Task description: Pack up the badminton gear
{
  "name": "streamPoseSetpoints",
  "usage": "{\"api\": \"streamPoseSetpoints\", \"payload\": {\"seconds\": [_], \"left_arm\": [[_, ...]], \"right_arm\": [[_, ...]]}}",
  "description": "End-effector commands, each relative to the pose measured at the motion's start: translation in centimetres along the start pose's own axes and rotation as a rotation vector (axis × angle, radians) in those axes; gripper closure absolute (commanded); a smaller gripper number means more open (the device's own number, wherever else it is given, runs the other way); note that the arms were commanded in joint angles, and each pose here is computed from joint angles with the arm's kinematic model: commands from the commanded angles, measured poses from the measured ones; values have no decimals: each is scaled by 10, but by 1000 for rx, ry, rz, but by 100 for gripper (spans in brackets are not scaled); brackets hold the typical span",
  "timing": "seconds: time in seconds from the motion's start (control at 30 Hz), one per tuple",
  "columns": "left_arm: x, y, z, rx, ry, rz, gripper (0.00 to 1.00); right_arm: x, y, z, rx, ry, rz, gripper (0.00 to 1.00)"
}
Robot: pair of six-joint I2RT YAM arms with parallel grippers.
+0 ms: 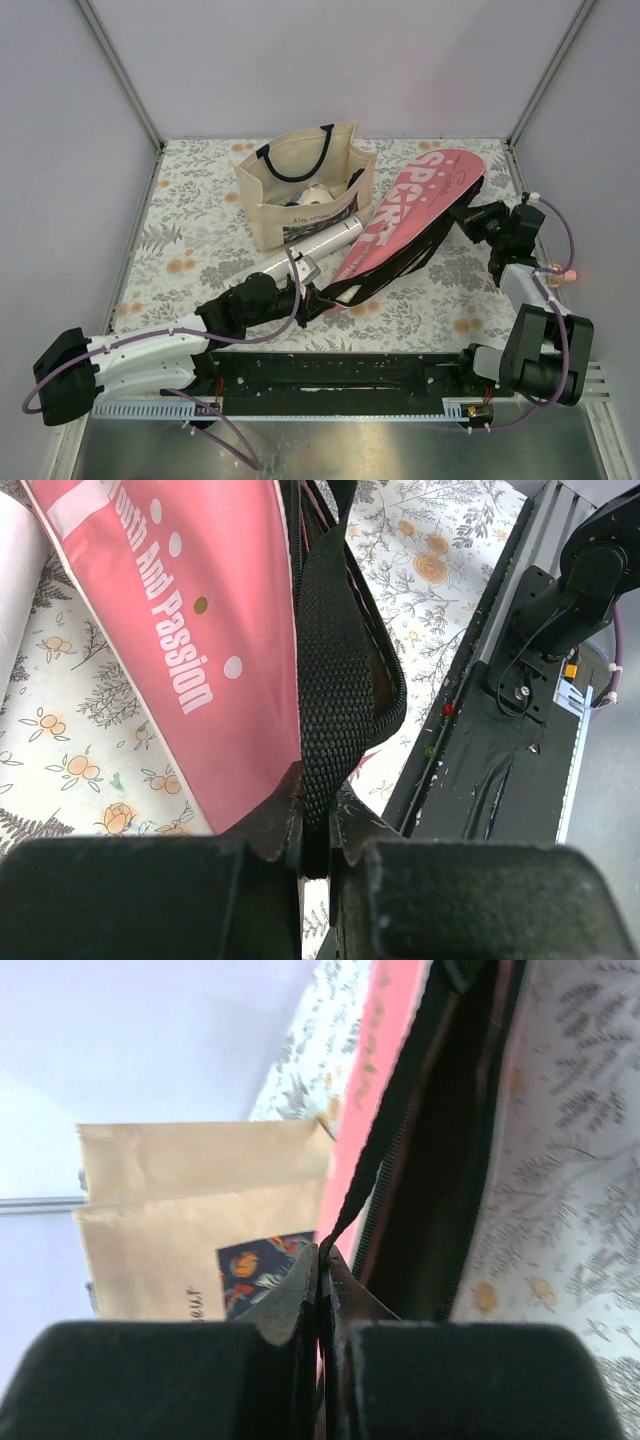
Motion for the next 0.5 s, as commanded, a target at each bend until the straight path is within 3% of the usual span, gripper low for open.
{"api": "streamPoseSetpoints", "payload": {"seconds": [0.0, 0.17, 0.47], "left_arm": [[-5, 21, -4, 21, -13, -70, 100], [-7, 15, -6, 3, -78, -56, 100], [-8, 12, -10, -2, -143, -59, 100]], "right_arm": [[-1, 16, 40, -37, 105, -11, 100], [-29, 34, 78, -31, 203, 3, 100], [-109, 35, 85, 117, 34, 112, 98]]}}
Point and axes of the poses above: each gripper's point midway between its finger pads, its own x axis back along the fingers, its own z axis along the line the jaws close on, y = z × x, the point moved 10 cm from there along x, back along the fingers, and after that the axes turned 2 degrees about -x, right-handed, at the moved point
